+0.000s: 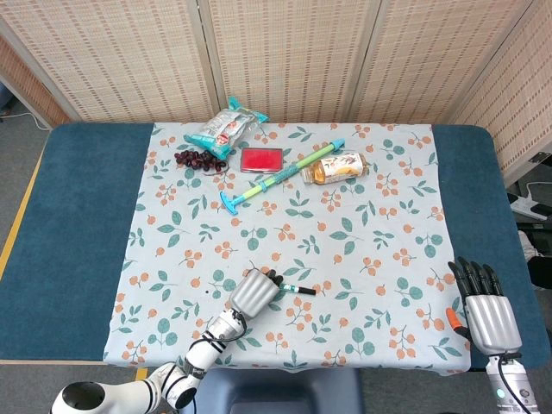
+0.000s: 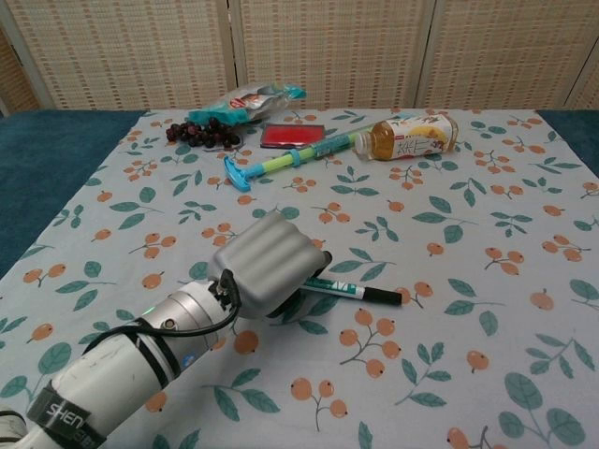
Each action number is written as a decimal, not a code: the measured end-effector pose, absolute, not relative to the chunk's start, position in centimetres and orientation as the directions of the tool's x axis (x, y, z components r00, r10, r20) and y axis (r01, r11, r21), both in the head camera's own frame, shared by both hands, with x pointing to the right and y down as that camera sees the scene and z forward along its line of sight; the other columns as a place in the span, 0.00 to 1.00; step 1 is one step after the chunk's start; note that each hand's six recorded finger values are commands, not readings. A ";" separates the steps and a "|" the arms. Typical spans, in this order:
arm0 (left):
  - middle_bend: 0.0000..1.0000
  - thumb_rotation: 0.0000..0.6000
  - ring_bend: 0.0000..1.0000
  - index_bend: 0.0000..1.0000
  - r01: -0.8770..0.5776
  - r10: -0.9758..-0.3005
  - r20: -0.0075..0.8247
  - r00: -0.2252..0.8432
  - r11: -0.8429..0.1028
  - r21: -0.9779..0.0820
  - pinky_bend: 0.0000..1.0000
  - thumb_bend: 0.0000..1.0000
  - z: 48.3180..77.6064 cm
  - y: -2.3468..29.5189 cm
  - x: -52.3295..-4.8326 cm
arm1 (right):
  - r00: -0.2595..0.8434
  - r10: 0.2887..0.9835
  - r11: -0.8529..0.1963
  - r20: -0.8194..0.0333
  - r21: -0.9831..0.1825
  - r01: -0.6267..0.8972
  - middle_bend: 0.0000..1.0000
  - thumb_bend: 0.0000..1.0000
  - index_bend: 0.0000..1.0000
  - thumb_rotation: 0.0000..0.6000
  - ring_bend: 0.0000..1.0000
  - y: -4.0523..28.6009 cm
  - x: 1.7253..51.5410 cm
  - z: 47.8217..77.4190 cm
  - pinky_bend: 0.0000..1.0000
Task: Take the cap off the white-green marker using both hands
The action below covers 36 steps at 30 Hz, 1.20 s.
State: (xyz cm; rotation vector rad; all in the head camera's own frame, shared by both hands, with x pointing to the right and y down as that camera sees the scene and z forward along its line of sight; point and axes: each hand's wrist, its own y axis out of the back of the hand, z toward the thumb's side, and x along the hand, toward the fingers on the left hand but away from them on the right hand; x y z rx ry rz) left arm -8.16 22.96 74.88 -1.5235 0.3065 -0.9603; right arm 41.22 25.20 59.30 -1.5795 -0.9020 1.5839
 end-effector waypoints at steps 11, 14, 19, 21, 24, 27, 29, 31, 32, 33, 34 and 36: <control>0.99 1.00 0.97 0.87 0.229 -0.722 0.305 0.621 -0.205 -0.952 1.00 0.52 73.1 22.8 -8.5 | 0.063 0.854 -0.519 -0.516 -0.854 0.031 0.00 0.26 0.00 1.00 0.00 25.4 38.7 60.6 0.00; 1.00 1.00 0.97 0.88 0.222 -0.731 0.298 0.614 -0.203 -0.954 1.00 0.52 72.6 22.8 -8.8 | 0.120 0.848 -0.525 -0.516 -0.849 0.054 0.00 0.26 0.00 1.00 0.00 25.1 36.1 61.4 0.00; 1.00 1.00 0.97 0.88 0.227 -0.748 0.295 0.594 -0.196 -0.954 1.00 0.52 71.7 22.6 -9.5 | 0.239 0.839 -0.520 -0.489 -0.850 0.084 0.00 0.26 0.10 1.00 0.00 24.6 30.4 62.6 0.00; 1.00 1.00 0.97 0.88 0.239 -0.755 0.297 0.585 -0.190 -0.952 1.00 0.52 71.2 22.5 -9.8 | 0.282 0.837 -0.511 -0.468 -0.854 0.100 0.00 0.26 0.15 1.00 0.00 24.2 28.0 63.0 0.00; 1.00 1.00 0.97 0.88 0.256 -0.762 0.298 0.576 -0.178 -0.950 1.00 0.52 70.5 22.4 -10.2 | 0.327 0.833 -0.506 -0.446 -0.853 0.126 0.00 0.26 0.21 1.00 0.00 23.7 24.5 63.8 0.00; 1.00 1.00 0.97 0.88 0.273 -0.769 0.296 0.567 -0.164 -0.948 1.00 0.52 69.7 22.2 -10.7 | 0.360 0.829 -0.504 -0.428 -0.851 0.147 0.00 0.26 0.25 1.00 0.00 23.3 21.3 64.6 0.00; 1.00 1.00 0.97 0.88 0.282 -0.773 0.295 0.562 -0.156 -0.947 1.00 0.53 69.3 22.1 -11.1 | 0.374 0.829 -0.498 -0.416 -0.854 0.153 0.00 0.26 0.28 1.00 0.00 23.1 19.6 65.1 0.00; 1.00 1.00 0.97 0.88 0.291 -0.778 0.293 0.556 -0.149 -0.945 1.00 0.52 68.8 22.0 -11.4 | 0.388 0.830 -0.490 -0.401 -0.856 0.163 0.01 0.26 0.30 1.00 0.00 22.9 17.5 65.6 0.00; 1.00 1.00 0.97 0.88 0.294 -0.779 0.293 0.554 -0.146 -0.945 1.00 0.52 68.6 21.9 -11.5 | 0.392 0.830 -0.488 -0.397 -0.857 0.167 0.01 0.26 0.31 1.00 0.00 22.9 16.9 65.8 0.00; 1.00 1.00 0.97 0.88 0.296 -0.781 0.293 0.551 -0.145 -0.944 1.00 0.52 68.4 21.9 -11.7 | 0.396 0.830 -0.486 -0.393 -0.857 0.169 0.01 0.26 0.31 1.00 0.00 22.8 16.2 66.0 0.00; 1.00 1.00 0.97 0.88 0.297 -0.782 0.293 0.550 -0.145 -0.944 1.00 0.52 68.3 21.9 -11.9 | 0.399 0.830 -0.483 -0.389 -0.859 0.169 0.01 0.26 0.31 1.00 0.00 22.8 15.6 66.2 0.00; 1.00 1.00 0.97 0.88 0.297 -0.783 0.293 0.549 -0.144 -0.944 1.00 0.52 68.0 21.9 -12.0 | 0.406 0.831 -0.478 -0.381 -0.862 0.168 0.01 0.26 0.32 1.00 0.00 22.7 14.5 66.6 0.00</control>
